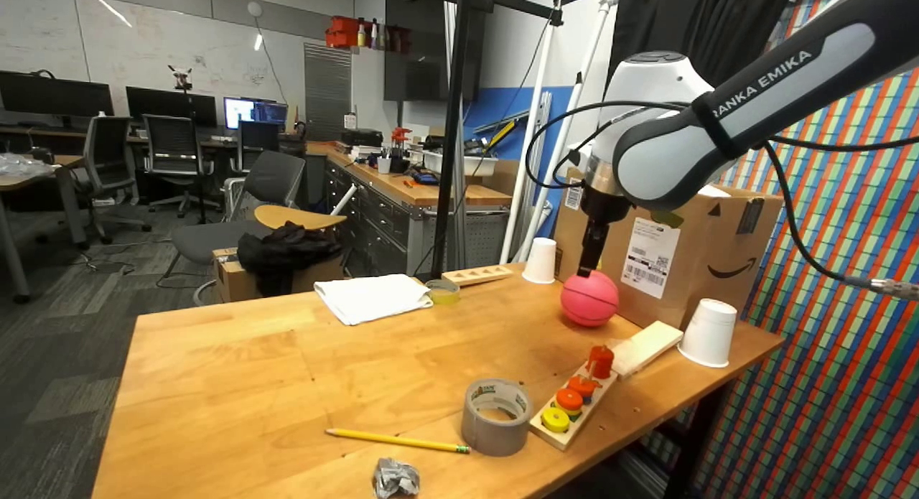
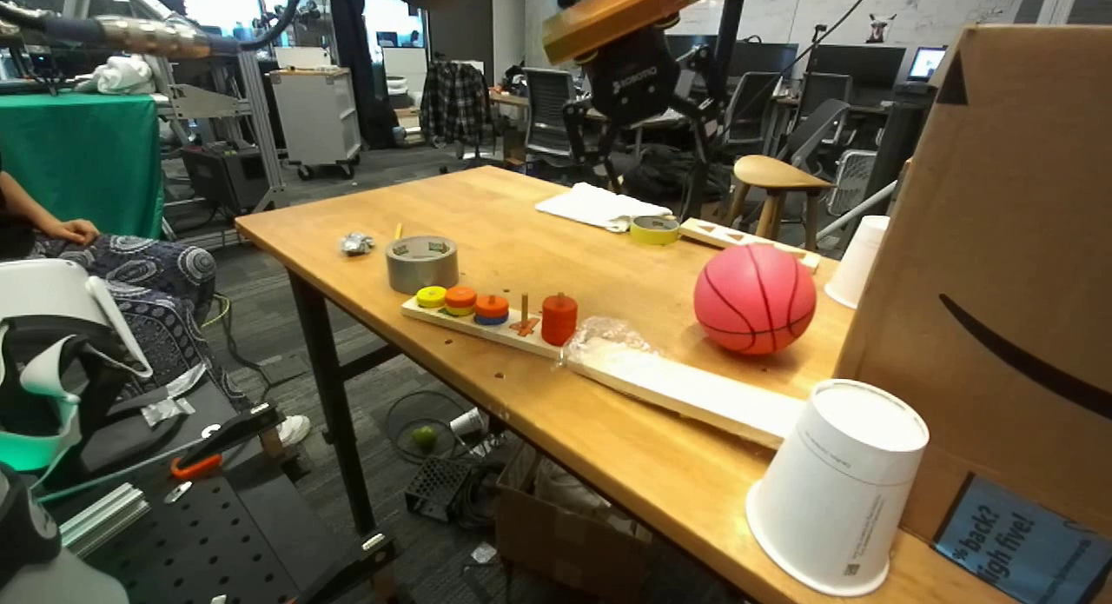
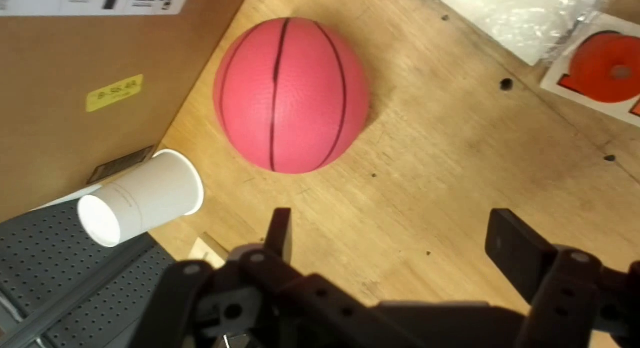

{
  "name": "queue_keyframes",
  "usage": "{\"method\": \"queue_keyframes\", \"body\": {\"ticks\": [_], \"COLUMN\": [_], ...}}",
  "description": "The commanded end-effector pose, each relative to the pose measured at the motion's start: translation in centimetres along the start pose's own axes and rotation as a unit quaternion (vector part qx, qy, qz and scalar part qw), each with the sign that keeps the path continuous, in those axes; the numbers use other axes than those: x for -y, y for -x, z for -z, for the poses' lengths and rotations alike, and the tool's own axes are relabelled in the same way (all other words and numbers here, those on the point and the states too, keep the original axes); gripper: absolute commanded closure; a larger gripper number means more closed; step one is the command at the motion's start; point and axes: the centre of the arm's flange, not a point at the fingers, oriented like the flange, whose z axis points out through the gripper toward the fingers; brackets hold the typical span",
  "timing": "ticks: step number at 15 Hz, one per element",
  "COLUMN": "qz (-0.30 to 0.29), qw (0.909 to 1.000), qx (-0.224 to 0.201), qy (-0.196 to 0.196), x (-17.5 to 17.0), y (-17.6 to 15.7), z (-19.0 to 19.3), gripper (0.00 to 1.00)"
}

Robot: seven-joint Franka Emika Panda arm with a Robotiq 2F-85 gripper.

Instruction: Hit the ball around and it was not very smooth

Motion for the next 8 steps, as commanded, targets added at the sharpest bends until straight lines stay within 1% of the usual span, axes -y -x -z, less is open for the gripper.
{"method": "queue_keyframes", "body": {"ticks": [1,2,3,8], "qz": [-0.006,-0.004,-0.003,-0.009], "qw": [0.9998,0.9996,0.9996,0.9996], "qx": [-0.005,-0.005,-0.005,-0.002], "qy": [-0.017,-0.026,-0.027,-0.027], "x": [1.4,2.3,2.5,2.0], "y": [-0.2,-0.4,-0.5,0.0], "z": [-0.2,-0.4,-0.5,-0.7], "gripper": [0.00,0.00,0.00,0.00]}}
